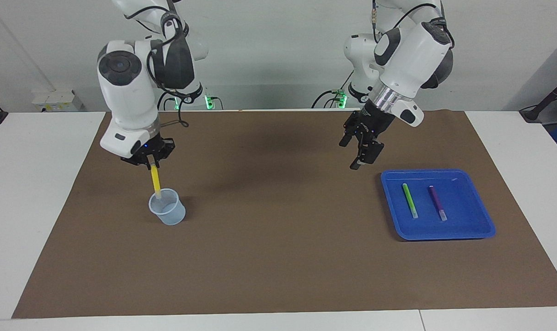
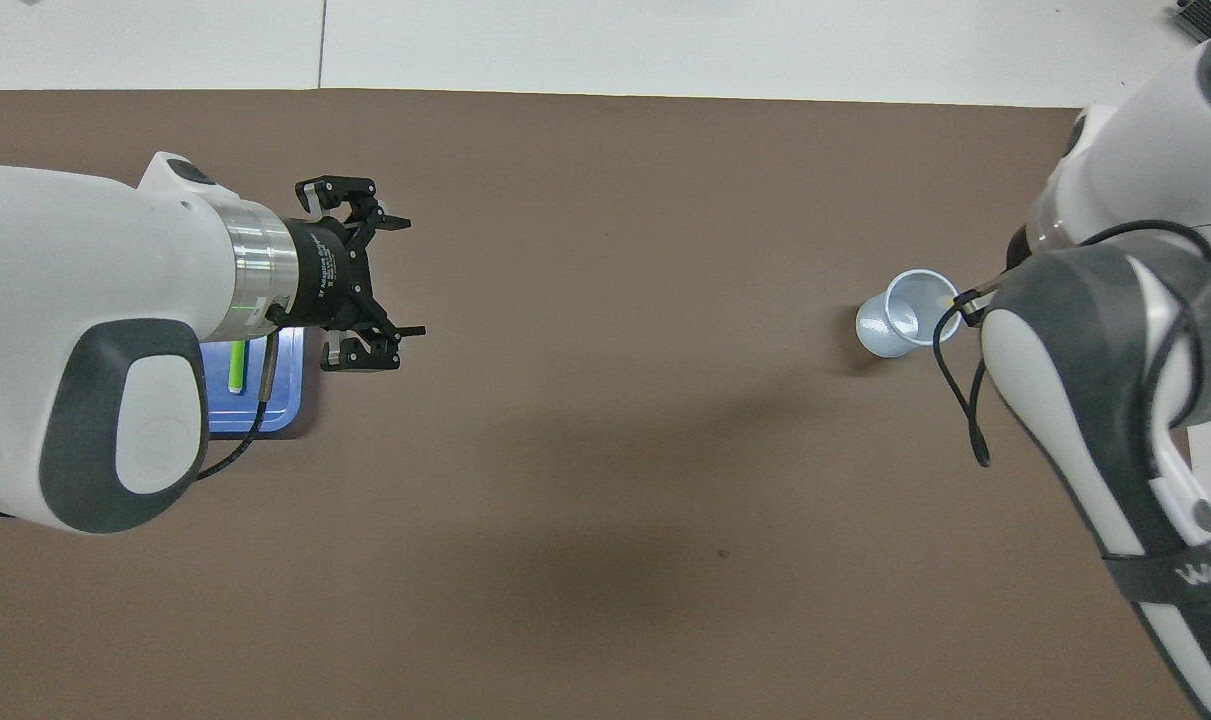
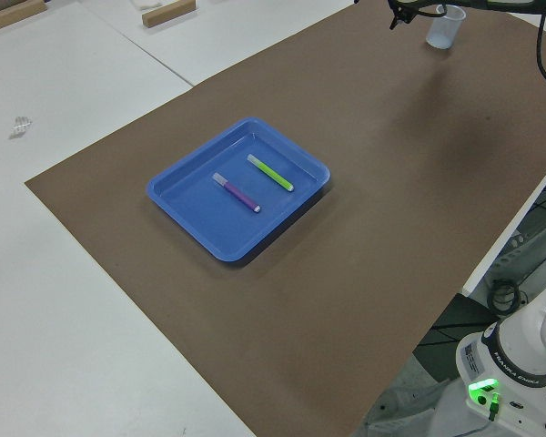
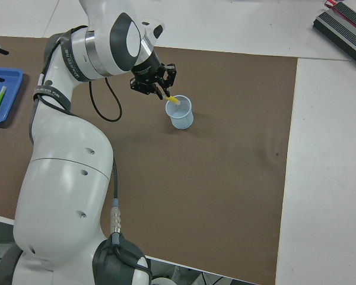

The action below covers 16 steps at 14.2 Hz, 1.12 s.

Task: Right arm passes pens to left for tray arrangement
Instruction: 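Grasp the yellow pen and lift it from the cup with the right gripper, then carry the yellow pen toward the left gripper while the left gripper approaches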

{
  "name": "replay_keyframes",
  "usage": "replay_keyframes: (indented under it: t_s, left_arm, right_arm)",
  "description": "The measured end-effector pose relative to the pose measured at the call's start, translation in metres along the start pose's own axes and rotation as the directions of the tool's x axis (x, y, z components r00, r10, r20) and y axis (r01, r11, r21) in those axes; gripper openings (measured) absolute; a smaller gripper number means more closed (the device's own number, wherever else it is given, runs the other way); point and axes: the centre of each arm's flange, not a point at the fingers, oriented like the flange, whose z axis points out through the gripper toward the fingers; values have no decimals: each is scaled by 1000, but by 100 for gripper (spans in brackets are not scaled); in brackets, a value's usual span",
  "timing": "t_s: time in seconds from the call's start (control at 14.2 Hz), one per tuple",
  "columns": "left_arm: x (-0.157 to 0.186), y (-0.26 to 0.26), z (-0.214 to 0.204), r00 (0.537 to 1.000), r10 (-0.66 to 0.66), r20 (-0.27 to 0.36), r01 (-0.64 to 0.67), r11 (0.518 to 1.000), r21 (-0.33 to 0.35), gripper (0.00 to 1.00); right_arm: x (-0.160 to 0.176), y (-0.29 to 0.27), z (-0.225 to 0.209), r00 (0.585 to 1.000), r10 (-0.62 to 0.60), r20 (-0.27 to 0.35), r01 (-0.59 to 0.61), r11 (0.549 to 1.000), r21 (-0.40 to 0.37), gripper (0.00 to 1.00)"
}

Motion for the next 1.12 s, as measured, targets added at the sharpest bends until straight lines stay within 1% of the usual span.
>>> replay_keyframes:
  t_s: [0.14,0.28,0.42,0.49,0.63,0.84,0.98,1.12]
  left_arm:
    - [0,0,0,1000,-20,0,20,1000,0,100]
    - [-1,0,0,999,-54,8,54,999,2,100]
    - [-3,0,-1,992,-125,35,125,992,8,100]
    - [-4,0,-2,989,-144,43,144,990,9,100]
    - [-5,-1,-2,986,-160,49,160,987,12,100]
    - [-20,-8,2,985,-162,55,161,987,24,100]
    - [-50,-22,7,985,-155,74,154,988,26,100]
    - [-86,-38,11,981,-157,113,158,987,3,100]
  right_arm:
    - [-11,4,-30,1000,19,-12,-18,997,70,19]
    - [-16,-1,-45,998,54,-15,-50,984,171,19]
    - [-15,-7,-49,988,155,-11,-145,943,299,19]
    - [-14,-10,-50,979,206,0,-193,918,347,19]
    - [-8,-22,-55,952,305,27,-289,863,415,19]
    - [7,-55,-65,899,430,86,-408,749,522,19]
    - [16,-79,-72,857,498,131,-477,672,567,19]
    - [25,-100,-77,804,565,183,-547,584,600,19]
